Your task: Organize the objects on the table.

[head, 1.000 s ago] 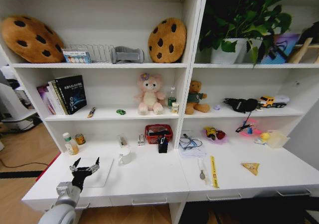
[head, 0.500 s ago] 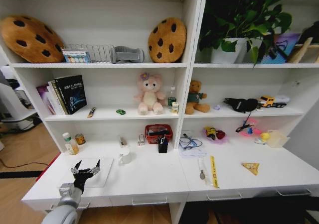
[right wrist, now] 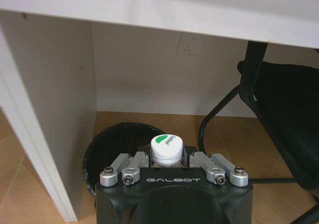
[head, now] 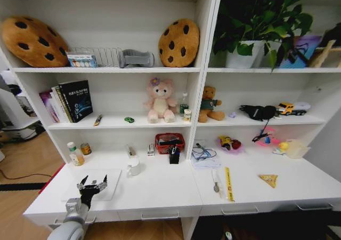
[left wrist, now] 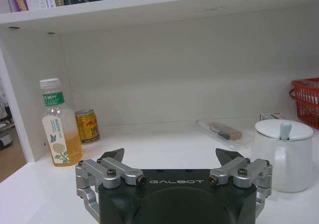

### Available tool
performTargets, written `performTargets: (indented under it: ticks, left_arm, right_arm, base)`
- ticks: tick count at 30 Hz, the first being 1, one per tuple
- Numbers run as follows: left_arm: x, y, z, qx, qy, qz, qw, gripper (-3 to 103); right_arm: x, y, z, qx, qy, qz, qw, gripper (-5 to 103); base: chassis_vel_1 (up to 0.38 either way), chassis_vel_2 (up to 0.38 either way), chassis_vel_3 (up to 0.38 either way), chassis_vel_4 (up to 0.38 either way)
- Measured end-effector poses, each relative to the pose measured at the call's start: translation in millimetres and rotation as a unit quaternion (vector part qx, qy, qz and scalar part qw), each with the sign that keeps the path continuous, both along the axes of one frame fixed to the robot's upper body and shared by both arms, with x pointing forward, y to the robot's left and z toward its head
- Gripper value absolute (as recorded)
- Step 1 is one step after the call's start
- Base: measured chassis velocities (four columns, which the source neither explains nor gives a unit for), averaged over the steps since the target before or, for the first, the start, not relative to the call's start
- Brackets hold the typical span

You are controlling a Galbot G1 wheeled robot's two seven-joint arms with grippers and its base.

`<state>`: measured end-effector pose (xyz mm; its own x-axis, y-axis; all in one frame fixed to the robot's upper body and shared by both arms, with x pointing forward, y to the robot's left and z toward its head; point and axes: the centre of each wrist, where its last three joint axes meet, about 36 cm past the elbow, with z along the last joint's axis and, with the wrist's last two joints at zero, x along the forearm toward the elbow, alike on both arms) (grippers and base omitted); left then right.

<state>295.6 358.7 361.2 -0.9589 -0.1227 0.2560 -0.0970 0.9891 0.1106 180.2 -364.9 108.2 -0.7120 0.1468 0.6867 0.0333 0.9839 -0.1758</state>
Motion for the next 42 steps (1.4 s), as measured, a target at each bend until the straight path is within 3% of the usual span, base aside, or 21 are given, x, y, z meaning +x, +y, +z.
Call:
performTargets:
  ticks: [13,33,42]
  left_arm:
    - [4.2,4.1,-13.0,0.002,0.015,0.006,0.9999,100]
    - [9.5,1.2,-20.8,0.000,0.023,0.004,0.9997,100]
    - [9.3,-1.0,-23.7,-0.001,0.027,0.003,0.9996,100]
  right_arm:
    - [40.5,7.1,-17.8,0.006,0.002,-0.004,1.000,30]
    - [63.1,14.1,-21.1,0.013,-0.004,0.002,1.000,30]
    - [85.2,23.8,-23.3,0.015,-0.004,0.039,0.999,30]
  base:
    - [0.000,0.000,0.000,0.000]
    - [-0.056,-0.057,0.051,0.052]
    - [-0.045,-0.048,0.061,0.034]
